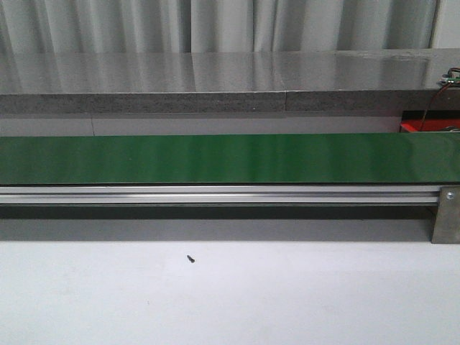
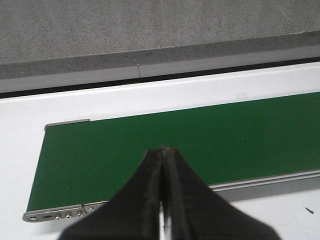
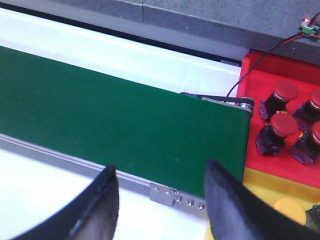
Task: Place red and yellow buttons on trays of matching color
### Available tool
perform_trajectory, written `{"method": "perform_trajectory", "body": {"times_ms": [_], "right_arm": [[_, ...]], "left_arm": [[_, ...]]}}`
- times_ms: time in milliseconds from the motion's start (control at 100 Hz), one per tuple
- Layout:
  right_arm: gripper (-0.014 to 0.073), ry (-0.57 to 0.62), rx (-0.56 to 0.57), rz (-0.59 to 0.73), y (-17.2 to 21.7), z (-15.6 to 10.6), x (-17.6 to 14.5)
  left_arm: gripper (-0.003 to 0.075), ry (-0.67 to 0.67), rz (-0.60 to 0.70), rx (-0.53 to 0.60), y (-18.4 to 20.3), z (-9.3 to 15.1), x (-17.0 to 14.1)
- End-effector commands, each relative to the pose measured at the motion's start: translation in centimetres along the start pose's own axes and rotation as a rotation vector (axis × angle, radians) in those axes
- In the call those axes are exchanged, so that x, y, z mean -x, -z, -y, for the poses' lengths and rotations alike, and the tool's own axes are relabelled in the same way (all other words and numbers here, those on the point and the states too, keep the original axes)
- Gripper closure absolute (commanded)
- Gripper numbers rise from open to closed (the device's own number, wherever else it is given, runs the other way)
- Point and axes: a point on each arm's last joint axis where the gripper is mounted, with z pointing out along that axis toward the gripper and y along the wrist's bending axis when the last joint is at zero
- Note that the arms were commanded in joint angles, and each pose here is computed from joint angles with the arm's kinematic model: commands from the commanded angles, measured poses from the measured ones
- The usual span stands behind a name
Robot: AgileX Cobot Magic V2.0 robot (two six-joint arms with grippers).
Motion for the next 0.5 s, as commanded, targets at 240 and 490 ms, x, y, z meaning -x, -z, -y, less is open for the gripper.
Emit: {"method": "perform_trajectory", "body": {"times_ms": [240,490], "right_arm": [[0.0601,0.037,-0.045,0.168,3.6,-0.9,-1.5],[0.0663,0.038,-0.046,0.174,3.7,-0.9,-1.4]], "left_arm": [[0.074,0.011,0.097,0.011,0.5,0.0,1.4],[0.074,0.011,0.097,0.011,0.5,0.0,1.4]]}}
